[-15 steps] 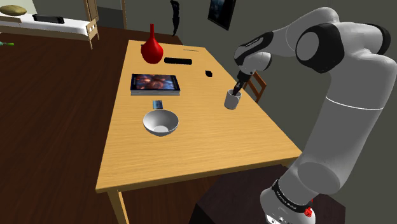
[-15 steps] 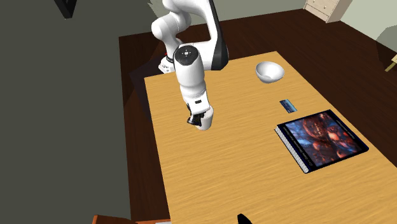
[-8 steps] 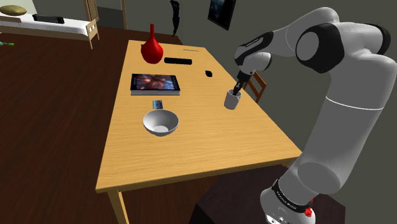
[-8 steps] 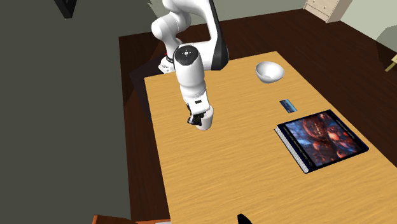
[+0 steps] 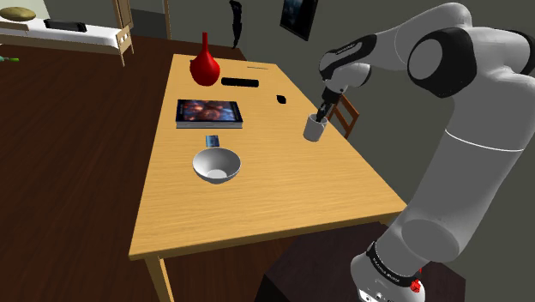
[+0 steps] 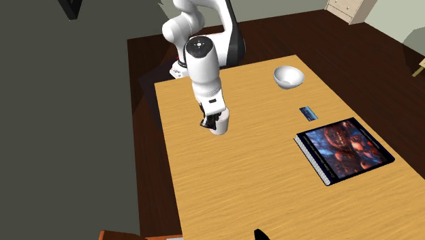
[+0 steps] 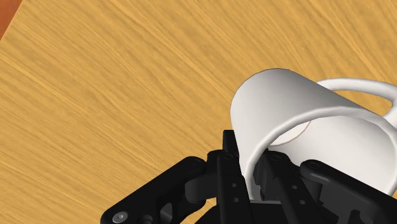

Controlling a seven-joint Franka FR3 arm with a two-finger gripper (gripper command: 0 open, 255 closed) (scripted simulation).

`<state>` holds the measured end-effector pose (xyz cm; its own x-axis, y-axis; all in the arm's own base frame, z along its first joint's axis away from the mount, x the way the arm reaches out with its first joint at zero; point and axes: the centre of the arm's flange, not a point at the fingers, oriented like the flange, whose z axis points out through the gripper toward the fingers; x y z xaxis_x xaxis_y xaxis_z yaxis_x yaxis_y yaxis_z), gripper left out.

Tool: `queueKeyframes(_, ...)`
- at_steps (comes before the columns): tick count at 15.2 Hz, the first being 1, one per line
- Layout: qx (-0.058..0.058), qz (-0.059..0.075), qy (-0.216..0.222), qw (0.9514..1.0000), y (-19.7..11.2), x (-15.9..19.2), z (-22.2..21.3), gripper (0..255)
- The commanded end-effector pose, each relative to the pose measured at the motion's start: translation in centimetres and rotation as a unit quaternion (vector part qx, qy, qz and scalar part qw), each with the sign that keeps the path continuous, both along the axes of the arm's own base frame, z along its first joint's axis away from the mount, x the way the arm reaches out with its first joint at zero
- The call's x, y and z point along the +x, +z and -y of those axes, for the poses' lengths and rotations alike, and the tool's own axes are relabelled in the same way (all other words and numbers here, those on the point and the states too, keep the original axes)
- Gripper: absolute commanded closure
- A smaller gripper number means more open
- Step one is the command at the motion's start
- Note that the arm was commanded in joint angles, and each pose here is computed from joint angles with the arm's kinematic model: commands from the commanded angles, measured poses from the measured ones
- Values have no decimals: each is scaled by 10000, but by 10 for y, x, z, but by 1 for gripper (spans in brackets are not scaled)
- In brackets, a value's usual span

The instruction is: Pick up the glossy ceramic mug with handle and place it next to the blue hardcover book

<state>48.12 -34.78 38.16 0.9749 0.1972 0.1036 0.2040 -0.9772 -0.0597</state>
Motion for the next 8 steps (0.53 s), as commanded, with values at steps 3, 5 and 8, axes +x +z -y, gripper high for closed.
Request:
queueKeyframes(3, 0, 0, 0, 10000, 23, 0, 1, 255)
queueKeyframes(5, 0, 0, 0, 10000, 33, 0, 1, 255)
queueKeyframes(8, 0, 0, 0, 10000, 49, 0, 1, 255)
